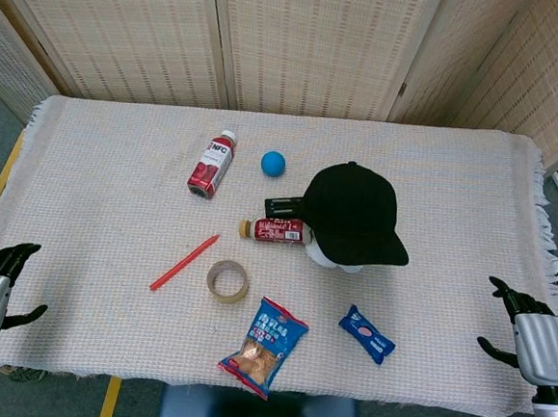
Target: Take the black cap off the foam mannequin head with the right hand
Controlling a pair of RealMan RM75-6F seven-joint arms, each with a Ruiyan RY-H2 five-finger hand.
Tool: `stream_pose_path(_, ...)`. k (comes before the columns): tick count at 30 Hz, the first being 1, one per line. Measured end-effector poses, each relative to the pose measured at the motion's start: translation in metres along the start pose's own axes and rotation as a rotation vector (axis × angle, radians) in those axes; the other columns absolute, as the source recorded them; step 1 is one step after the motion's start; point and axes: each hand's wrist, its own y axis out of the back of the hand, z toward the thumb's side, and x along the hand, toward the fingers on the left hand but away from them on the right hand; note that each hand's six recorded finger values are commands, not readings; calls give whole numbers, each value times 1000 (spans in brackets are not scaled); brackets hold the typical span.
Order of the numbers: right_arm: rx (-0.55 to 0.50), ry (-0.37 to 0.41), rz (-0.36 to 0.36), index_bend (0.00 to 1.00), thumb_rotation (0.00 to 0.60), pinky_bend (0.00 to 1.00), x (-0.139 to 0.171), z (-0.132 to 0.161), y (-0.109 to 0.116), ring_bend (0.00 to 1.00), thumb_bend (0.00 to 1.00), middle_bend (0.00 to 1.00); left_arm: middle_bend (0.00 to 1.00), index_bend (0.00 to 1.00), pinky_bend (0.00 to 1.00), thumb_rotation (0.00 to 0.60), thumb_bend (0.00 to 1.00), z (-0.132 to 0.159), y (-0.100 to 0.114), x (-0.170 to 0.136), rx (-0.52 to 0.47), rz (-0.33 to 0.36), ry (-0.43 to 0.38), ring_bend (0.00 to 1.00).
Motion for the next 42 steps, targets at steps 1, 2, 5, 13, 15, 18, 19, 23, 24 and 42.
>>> stream_pose_path(1,-1,0,-1,153,600,390,0,0,0,311,55,320,207,196,208,600,91,0,0,0,0,0,0,188)
stream_pose_path(2,-1,0,-1,153,600,390,0,0,0,312,55,320,207,196,208,600,91,0,0,0,-1,0,0,188)
stream_pose_path(5,-3,2,-5,155,600,390,-1,0,0,316,55,321,207,196,208,600,92,0,1,0,-2,3,0,188)
stream_pose_path(13,-12,10,-19,155,600,390,1,0,0,328,54,329,207,196,208,600,91,-1,4,-4,-9,11,-2,188)
stream_pose_path(15,-12,11,-24,157,600,390,2,0,0,329,54,329,207,196,208,600,91,-1,5,-5,-11,14,-4,188)
stream_pose_path(18,-10,15,-33,170,600,394,3,1,2,338,56,329,207,196,208,600,92,-1,6,-5,-15,14,-5,188)
stream_pose_path(19,-10,16,-39,180,600,409,3,1,3,347,56,330,207,196,208,600,92,-1,6,-5,-16,15,-5,188)
stream_pose_path(23,-11,22,-74,221,600,472,5,3,8,422,54,345,207,197,208,600,91,-2,5,-6,-22,11,-5,188)
stream_pose_path(24,-10,25,-84,231,600,495,5,4,10,441,54,349,207,197,208,600,91,-2,5,-6,-23,9,-6,188)
stream_pose_path(42,-78,219,-243,267,600,907,-46,78,44,832,73,380,207,210,209,600,90,-1,-2,-7,-51,-7,-21,193)
